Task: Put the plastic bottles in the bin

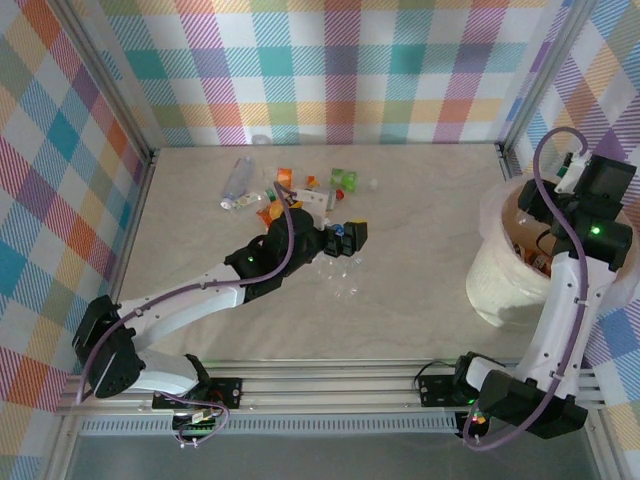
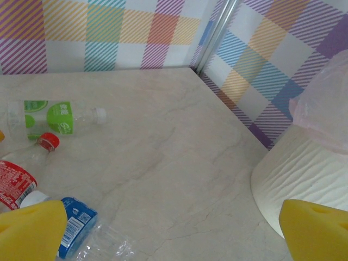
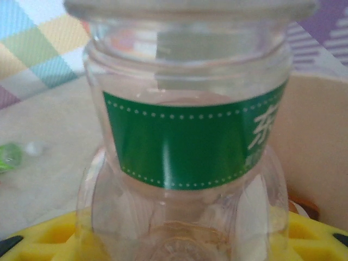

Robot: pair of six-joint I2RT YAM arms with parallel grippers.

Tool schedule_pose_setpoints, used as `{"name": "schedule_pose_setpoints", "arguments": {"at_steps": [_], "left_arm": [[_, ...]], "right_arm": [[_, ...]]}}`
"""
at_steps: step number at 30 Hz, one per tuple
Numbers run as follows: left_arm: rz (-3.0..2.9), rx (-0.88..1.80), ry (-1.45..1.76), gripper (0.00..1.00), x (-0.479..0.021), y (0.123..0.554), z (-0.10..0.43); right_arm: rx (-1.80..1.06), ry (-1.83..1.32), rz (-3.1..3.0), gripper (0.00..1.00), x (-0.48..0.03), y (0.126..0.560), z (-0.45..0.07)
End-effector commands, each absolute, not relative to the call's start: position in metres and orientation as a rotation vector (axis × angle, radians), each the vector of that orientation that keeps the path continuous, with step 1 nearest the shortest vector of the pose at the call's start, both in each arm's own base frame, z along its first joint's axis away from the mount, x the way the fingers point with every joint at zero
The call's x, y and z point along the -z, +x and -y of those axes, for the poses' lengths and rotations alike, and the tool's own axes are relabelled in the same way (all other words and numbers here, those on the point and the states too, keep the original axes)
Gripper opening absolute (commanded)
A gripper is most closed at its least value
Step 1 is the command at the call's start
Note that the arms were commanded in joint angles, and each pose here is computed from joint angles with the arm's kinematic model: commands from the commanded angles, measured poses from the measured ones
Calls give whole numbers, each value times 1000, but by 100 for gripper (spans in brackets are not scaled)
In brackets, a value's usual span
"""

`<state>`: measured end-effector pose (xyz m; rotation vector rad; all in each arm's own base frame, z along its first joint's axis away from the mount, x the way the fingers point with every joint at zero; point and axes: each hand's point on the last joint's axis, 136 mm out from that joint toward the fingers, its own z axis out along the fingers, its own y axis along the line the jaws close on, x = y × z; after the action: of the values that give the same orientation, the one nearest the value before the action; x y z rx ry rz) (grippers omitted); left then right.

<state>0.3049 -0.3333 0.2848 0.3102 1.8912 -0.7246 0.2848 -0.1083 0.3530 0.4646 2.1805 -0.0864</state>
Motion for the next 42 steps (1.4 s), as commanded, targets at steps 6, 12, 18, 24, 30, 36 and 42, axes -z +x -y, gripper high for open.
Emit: {"name": "schedule_pose_setpoints", "arguments": {"at_steps": [6, 12, 18, 24, 30, 36, 42], "left_arm": [[-1903, 757, 191, 100, -296, 324, 339], [-1943, 758, 187, 100, -287, 329, 344], [-1964, 753, 166, 100, -279, 330, 341], [-1984, 748, 146, 100, -272, 332, 340], [-1997, 748, 139, 100, -268, 334, 341], [-2009, 737, 127, 100, -264, 336, 340], [-2031, 718, 100, 100, -257, 339, 336]], "right_arm": [[178, 568, -2317, 48, -329, 264, 123], [78, 556, -2374, 51, -302, 272, 114], [8, 547, -2361, 61, -297, 280, 108], [3, 559, -2321, 78, -302, 282, 108], [21, 568, -2295, 82, -306, 281, 110], [51, 575, -2257, 84, -314, 279, 113], [63, 572, -2189, 87, -327, 275, 112]]}}
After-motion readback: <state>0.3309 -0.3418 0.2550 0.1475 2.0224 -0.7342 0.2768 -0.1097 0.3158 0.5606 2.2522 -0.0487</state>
